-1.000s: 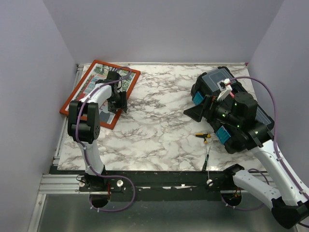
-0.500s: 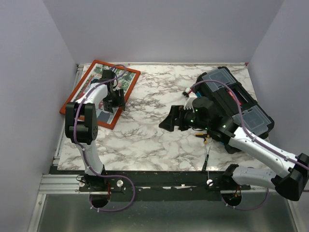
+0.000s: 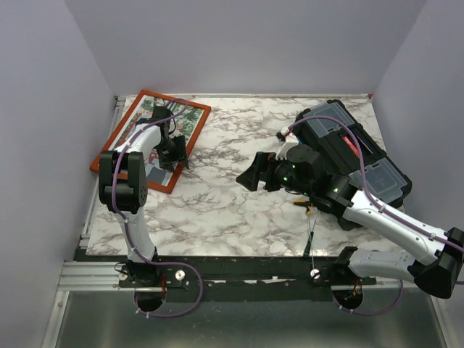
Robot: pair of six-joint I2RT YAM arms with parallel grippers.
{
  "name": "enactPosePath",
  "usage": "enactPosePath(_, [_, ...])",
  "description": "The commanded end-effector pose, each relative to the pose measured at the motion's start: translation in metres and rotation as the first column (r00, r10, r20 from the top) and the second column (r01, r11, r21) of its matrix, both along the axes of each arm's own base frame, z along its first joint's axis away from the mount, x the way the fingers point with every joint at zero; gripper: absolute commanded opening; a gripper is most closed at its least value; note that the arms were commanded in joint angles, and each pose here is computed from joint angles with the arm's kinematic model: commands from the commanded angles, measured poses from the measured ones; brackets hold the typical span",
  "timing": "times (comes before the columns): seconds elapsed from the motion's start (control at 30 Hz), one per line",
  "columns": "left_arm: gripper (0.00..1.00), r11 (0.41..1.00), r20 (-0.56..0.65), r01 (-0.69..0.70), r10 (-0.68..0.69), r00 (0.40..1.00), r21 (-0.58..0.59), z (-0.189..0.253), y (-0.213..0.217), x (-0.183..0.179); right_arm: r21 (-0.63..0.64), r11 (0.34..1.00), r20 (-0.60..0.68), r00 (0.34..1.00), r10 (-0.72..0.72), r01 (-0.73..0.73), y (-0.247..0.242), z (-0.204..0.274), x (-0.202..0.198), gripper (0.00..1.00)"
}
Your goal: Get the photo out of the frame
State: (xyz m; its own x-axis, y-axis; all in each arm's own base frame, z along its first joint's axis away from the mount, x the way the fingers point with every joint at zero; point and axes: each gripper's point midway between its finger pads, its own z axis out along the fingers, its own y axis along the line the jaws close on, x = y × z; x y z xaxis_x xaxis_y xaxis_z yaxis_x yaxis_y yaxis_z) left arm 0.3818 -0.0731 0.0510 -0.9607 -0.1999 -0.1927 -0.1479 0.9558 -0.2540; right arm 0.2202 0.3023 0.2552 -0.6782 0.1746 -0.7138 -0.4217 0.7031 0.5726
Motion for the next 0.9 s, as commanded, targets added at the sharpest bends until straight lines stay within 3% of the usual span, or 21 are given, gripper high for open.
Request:
enactPosePath(0.0, [0.55, 0.993, -0.010, 0.024, -0.026, 1.000, -0.116, 0.011, -0.023, -0.004, 0.011, 0.999, 0.039, 0.998, -0.052, 0.052, -0.001, 0.013, 0.010, 0.93])
enactPosePath(0.1, [0.55, 0.992, -0.005, 0.041, -0.042, 0.999, -0.120, 0.012, -0.030, -0.006, -0.001, 0.998, 0.037, 0.997, -0.063, 0.063, -0.001, 0.010, 0.013, 0.93])
enactPosePath(0.2, [0.51, 0.978, -0.006, 0.071, -0.074, 0.997, -0.196, 0.015, -0.052, -0.011, -0.016, 0.997, 0.030, 0.997, -0.070, 0.070, -0.001, 0.004, 0.014, 0.93])
enactPosePath(0.27, [0.49, 0.982, 0.033, 0.097, -0.093, 0.995, -0.161, 0.023, -0.057, -0.009, -0.024, 0.997, 0.026, 0.997, -0.075, 0.076, -0.002, -0.001, 0.015, 0.93])
enactPosePath(0.47, [0.64, 0.993, 0.255, 0.033, -0.002, 0.967, -0.117, 0.075, -0.034, 0.005, -0.025, 0.996, -0.011, 0.997, -0.081, 0.081, 0.007, -0.020, 0.019, 0.93])
enactPosePath(0.6, [0.77, 0.985, 0.438, -0.004, 0.080, 0.895, -0.171, 0.121, -0.017, 0.007, -0.047, 0.984, -0.073, 0.982, -0.172, 0.169, 0.026, -0.050, 0.035, 0.91])
enactPosePath(0.73, [0.82, 0.992, 0.577, -0.054, 0.112, 0.809, -0.117, 0.160, 0.003, -0.002, -0.027, 0.966, -0.120, 0.958, -0.259, 0.258, 0.059, -0.080, 0.056, 0.91])
enactPosePath(0.77, [0.83, 0.992, 0.612, -0.076, 0.124, 0.781, -0.104, 0.172, 0.010, -0.007, -0.033, 0.958, -0.135, 0.949, -0.286, 0.284, 0.067, -0.092, 0.063, 0.85])
enactPosePath(0.87, [0.86, 0.988, 0.714, -0.137, 0.149, 0.684, -0.074, 0.204, 0.028, -0.017, -0.077, 0.918, -0.139, 0.908, -0.396, 0.389, 0.091, -0.116, 0.084, 0.83])
